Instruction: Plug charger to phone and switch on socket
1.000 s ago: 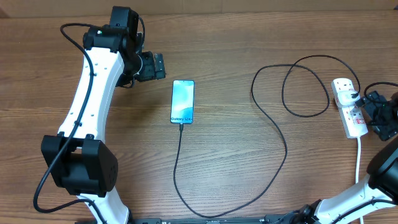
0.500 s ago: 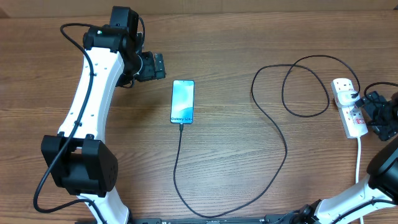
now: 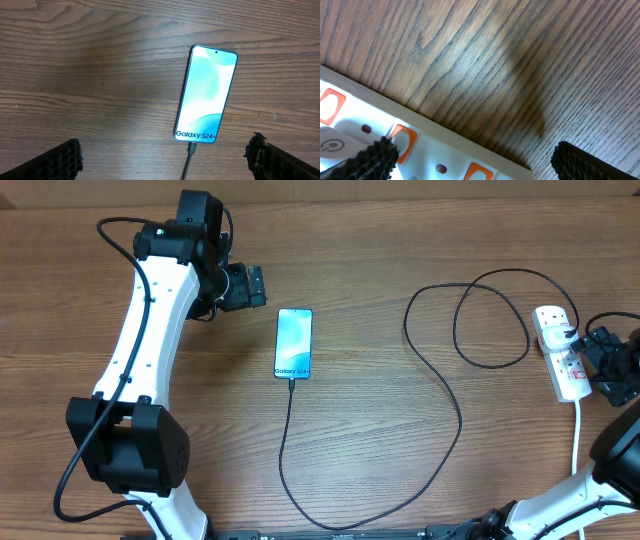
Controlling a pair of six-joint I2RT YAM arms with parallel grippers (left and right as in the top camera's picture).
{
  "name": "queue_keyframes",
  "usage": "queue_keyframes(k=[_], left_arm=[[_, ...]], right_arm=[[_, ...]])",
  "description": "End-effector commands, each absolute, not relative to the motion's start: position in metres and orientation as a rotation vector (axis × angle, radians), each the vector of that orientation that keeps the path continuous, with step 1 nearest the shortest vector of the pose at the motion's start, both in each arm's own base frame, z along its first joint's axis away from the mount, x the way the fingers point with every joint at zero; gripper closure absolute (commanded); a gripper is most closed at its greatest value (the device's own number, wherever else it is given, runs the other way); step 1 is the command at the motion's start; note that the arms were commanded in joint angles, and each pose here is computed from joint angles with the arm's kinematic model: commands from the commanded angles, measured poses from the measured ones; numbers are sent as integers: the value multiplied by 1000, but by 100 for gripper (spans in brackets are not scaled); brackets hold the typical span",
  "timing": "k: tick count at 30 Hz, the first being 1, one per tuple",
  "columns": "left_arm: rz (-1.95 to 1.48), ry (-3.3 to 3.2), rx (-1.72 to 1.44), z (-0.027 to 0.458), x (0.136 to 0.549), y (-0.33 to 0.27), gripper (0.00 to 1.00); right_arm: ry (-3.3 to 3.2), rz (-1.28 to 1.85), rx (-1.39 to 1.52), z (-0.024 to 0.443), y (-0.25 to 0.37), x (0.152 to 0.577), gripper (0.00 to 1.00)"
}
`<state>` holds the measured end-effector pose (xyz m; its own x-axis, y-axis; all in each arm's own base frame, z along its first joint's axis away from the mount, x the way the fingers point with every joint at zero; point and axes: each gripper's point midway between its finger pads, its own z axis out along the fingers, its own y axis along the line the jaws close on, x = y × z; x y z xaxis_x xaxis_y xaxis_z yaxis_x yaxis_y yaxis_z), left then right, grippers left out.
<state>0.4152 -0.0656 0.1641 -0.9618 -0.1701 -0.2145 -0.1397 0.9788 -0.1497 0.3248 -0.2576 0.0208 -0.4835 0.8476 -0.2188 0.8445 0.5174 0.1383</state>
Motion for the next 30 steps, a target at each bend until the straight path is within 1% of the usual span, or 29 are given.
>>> queue_keyframes(k=[1, 12, 21, 30], left_arm=[[-186, 2875, -236, 172, 416, -62, 0], [-186, 2875, -236, 172, 416, -62, 0], [-186, 2875, -236, 172, 416, -62, 0], [-186, 2875, -236, 172, 416, -62, 0]], right_arm=[[2533, 38, 1394, 18, -252, 324, 0], [2467, 1, 1356, 23, -266, 337, 0], [2456, -41, 1368, 23, -271, 336, 0], [2506, -52, 1400, 11, -266, 326, 0]])
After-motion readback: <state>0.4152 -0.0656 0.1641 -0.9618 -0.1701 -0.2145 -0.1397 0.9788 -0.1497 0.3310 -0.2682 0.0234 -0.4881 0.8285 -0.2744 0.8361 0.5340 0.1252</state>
